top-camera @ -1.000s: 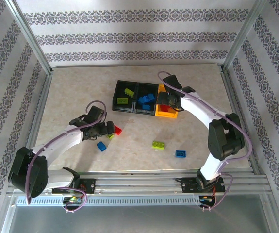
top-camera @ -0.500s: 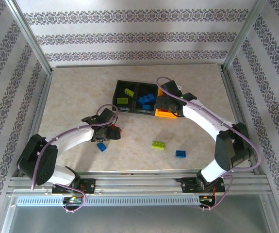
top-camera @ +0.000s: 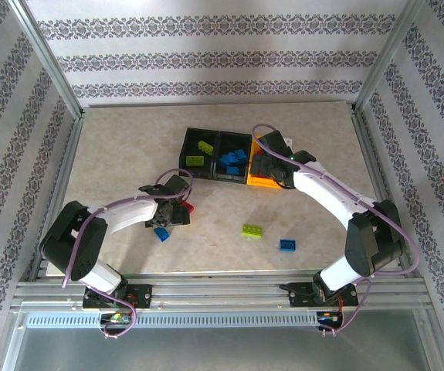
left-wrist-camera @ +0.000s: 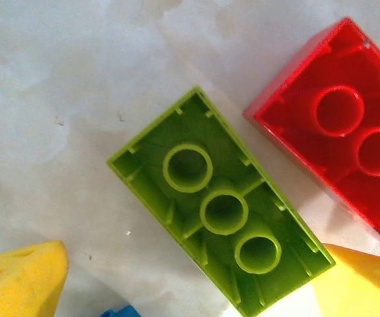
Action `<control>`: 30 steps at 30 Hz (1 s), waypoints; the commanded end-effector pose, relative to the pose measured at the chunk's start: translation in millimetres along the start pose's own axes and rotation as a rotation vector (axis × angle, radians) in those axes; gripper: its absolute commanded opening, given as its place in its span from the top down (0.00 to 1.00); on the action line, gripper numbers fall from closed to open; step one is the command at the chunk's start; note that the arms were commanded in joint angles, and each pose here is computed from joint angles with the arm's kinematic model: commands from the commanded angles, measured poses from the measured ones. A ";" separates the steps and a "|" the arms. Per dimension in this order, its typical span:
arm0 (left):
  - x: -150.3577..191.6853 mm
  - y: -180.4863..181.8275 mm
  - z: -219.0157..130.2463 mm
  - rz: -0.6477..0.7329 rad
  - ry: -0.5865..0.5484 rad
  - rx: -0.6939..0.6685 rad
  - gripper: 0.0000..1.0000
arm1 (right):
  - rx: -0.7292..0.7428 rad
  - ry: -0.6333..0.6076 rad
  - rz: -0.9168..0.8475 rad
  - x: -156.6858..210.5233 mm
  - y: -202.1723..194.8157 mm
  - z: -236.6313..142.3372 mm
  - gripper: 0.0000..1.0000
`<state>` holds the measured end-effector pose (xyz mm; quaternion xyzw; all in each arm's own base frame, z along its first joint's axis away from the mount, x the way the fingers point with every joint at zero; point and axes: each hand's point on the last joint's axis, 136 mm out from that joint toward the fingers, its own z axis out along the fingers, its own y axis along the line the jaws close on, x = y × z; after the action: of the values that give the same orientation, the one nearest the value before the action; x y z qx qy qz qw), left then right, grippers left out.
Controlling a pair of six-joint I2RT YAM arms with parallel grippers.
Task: Sort the legos into containers by color
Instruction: Move the lego to the middle-left of the table.
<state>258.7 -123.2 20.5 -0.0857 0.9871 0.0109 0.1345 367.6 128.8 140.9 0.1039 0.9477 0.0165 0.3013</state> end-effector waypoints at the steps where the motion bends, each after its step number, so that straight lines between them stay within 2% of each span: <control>1: -21.8 3.3 -4.4 -0.052 -0.074 -0.014 0.09 | -0.003 -0.019 0.008 0.2 2.2 -3.6 0.02; 8: -34.2 14.7 -4.4 -0.103 -0.097 -0.018 0.10 | -0.017 -0.013 0.003 2.4 8.5 -1.7 0.02; 17: -29.0 41.0 -3.2 -0.206 -0.084 -0.023 0.20 | -0.023 -0.006 0.005 2.3 12.6 0.3 0.02; 22: -27.6 51.3 -7.4 -0.235 -0.098 -0.055 0.22 | -0.027 0.000 0.005 1.3 16.1 2.6 0.02; 30: -45.0 35.9 -7.0 -0.289 -0.147 0.038 0.24 | -0.028 0.013 0.005 3.4 19.0 7.0 0.02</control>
<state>281.6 -77.9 34.0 -0.2000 0.9625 0.0020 0.1833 368.6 139.7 128.7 0.0973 0.9515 0.0200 0.2910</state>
